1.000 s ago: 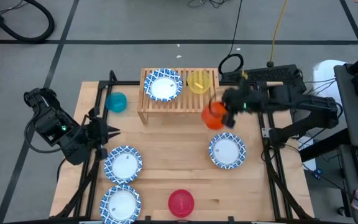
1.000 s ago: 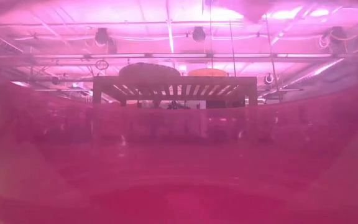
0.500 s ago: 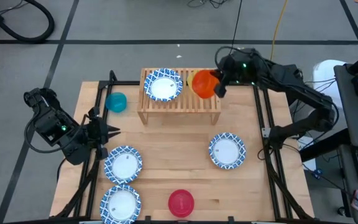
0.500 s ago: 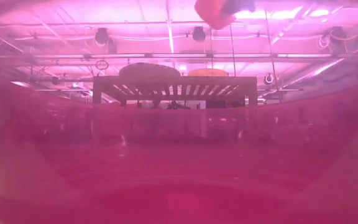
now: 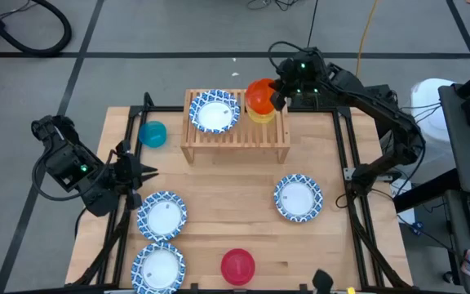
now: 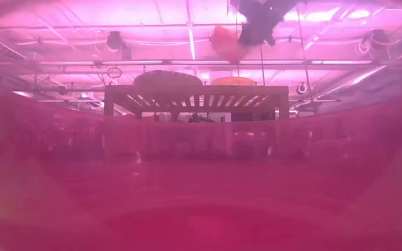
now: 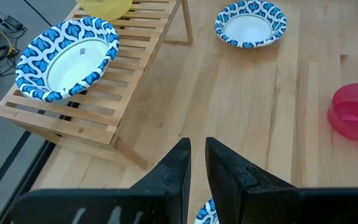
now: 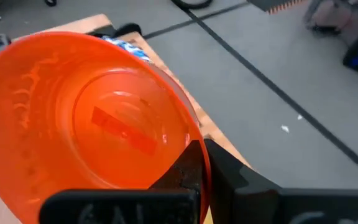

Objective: Place and stack bowls onto a shelf
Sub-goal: Stack the orange bowl on top of the yellow bowl on the shelf, then stack the top right white patterned bowl on top of the white patterned bowl on the shelf

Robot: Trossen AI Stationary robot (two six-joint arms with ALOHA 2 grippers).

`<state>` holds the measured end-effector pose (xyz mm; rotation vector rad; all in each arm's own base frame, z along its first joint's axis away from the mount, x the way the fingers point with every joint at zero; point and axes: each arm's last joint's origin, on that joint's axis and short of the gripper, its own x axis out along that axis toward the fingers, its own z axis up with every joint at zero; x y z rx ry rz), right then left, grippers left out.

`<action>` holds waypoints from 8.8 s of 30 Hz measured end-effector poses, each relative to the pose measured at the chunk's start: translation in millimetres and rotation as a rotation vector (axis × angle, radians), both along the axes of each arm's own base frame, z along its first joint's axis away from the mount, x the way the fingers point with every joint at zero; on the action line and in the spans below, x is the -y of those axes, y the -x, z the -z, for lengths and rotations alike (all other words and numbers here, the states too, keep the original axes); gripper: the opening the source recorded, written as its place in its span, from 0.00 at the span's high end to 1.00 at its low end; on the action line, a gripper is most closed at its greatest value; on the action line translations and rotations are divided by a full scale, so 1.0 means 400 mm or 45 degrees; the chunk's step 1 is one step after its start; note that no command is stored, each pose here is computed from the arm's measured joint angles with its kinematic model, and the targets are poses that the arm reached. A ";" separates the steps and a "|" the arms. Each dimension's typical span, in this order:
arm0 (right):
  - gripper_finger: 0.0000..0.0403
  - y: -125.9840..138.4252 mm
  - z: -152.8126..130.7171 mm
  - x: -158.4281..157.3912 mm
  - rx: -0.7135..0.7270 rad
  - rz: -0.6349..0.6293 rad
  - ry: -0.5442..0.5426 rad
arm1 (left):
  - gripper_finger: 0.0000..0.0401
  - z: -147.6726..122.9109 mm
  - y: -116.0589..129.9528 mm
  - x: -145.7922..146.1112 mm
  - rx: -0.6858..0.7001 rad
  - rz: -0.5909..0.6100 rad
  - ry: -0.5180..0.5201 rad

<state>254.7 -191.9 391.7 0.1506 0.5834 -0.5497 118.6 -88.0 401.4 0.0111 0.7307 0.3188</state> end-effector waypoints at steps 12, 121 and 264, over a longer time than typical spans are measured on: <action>1.00 0.034 0.041 0.072 -0.020 0.023 -0.164 | 0.86 0.000 0.000 0.000 0.005 -0.012 0.013; 0.73 0.218 0.063 -0.406 -0.850 -0.805 -0.348 | 0.86 0.002 0.001 0.002 -0.029 0.002 0.061; 1.00 -0.357 -0.060 -0.262 -0.316 -0.637 0.352 | 0.86 0.003 0.002 0.003 -0.064 0.046 0.045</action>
